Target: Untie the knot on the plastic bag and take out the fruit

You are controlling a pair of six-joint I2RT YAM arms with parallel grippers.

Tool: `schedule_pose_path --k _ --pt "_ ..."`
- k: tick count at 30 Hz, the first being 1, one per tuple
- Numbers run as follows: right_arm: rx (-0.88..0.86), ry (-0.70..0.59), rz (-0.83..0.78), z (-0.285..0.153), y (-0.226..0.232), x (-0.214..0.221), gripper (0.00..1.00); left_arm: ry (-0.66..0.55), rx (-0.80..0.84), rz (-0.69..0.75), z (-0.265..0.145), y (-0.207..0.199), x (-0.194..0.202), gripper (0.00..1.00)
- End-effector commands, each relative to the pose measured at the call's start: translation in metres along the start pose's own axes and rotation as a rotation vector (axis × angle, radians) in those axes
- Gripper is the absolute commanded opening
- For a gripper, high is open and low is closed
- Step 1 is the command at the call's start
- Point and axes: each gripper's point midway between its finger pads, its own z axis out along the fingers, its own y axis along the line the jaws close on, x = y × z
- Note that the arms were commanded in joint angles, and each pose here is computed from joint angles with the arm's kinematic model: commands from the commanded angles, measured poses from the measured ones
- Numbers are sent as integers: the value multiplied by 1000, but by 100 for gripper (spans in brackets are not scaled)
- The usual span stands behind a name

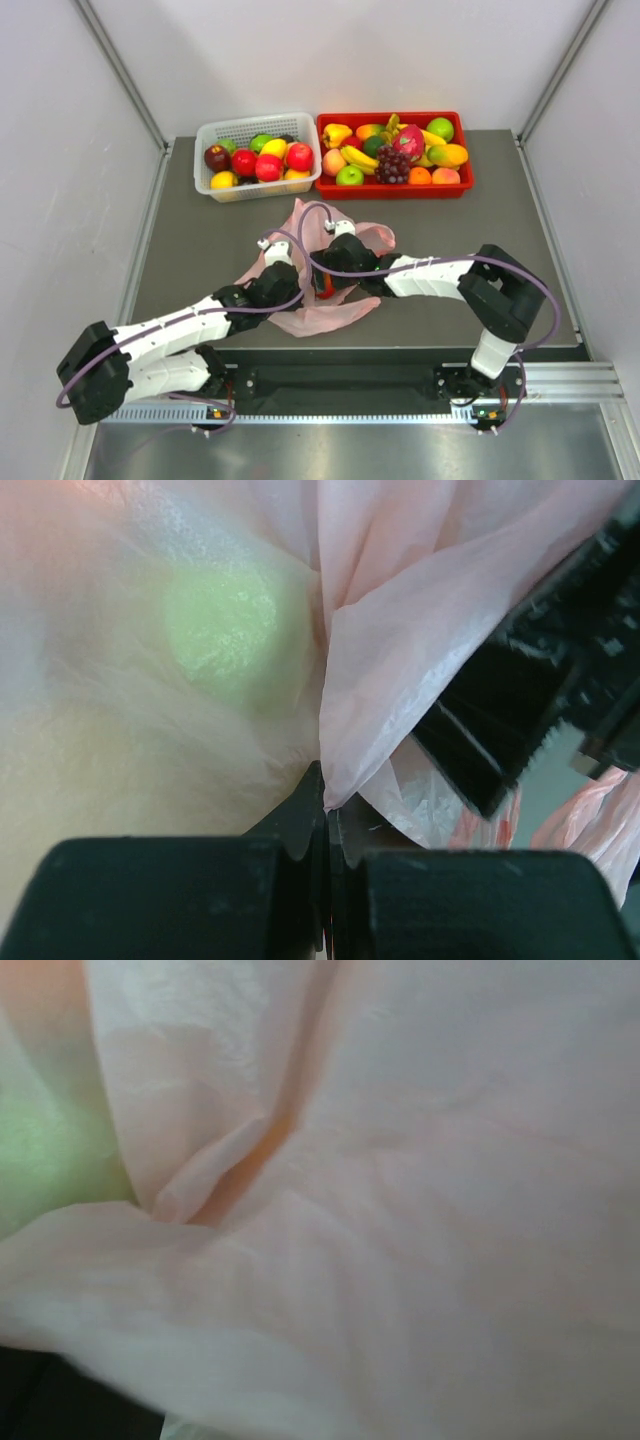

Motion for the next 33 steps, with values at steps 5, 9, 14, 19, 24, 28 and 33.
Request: schedule_pose_path --k 5,9,14,19,24,28,33 --pt "89 -91 84 10 -5 -17 86 -47 45 -26 -6 -10 -12 0" --pt "88 -114 64 17 -6 -19 81 -41 49 -28 -5 -11 -10 0" --pt "86 -133 8 21 -4 -27 65 -42 48 -25 -7 -9 -10 0" --pt "60 -168 -58 1 -2 -37 7 -46 42 -26 -7 -7 -10 0" --pt "-64 -164 -123 -48 10 -35 0 -52 44 -24 -8 -10 -14 0" --pt "-179 -68 -185 -87 16 -11 0 -66 44 -20 -7 -13 -19 0" --pt "-497 33 -265 -146 52 14 0 -82 36 -13 -3 -17 -26 0"
